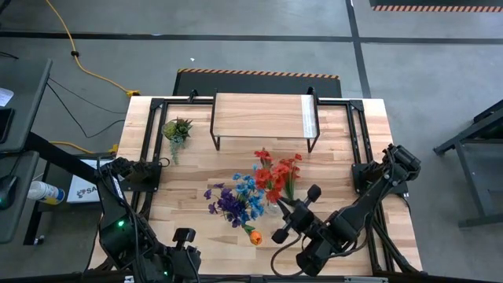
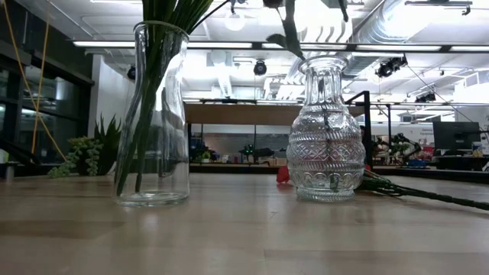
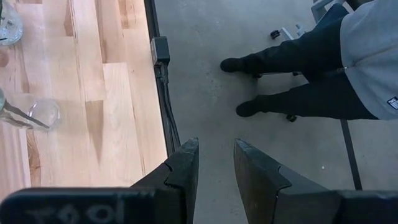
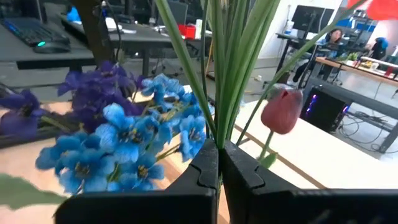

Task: Pick and place flowers into a vace then onto a shelf
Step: Put the orange flowers into the right transparent flower vase

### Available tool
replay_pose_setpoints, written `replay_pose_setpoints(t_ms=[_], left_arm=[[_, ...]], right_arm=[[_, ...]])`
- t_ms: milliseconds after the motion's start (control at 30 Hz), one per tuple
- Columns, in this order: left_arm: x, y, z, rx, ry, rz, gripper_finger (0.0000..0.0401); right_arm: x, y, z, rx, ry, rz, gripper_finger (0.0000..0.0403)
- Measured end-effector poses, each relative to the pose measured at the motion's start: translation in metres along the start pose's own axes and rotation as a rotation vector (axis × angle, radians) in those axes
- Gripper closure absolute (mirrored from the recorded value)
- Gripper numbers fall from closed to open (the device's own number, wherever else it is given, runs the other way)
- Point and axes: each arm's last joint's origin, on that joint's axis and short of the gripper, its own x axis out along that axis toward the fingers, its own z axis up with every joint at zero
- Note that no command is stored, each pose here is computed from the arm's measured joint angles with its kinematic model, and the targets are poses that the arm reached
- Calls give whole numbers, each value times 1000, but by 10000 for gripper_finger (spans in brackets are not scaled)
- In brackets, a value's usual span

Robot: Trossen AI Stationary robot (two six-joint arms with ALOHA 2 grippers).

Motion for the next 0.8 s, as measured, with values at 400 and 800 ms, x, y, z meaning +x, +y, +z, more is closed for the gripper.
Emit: replay_pose_setpoints(t_ms=[400,800], left_arm=[[0,0,0,-38,-2,-2,267],[0,0,0,-31,-1,-2,267]], right_arm=[[3,-6,10,23,-61,-64,403],[-39,-31,37,19,-136,-29,403]])
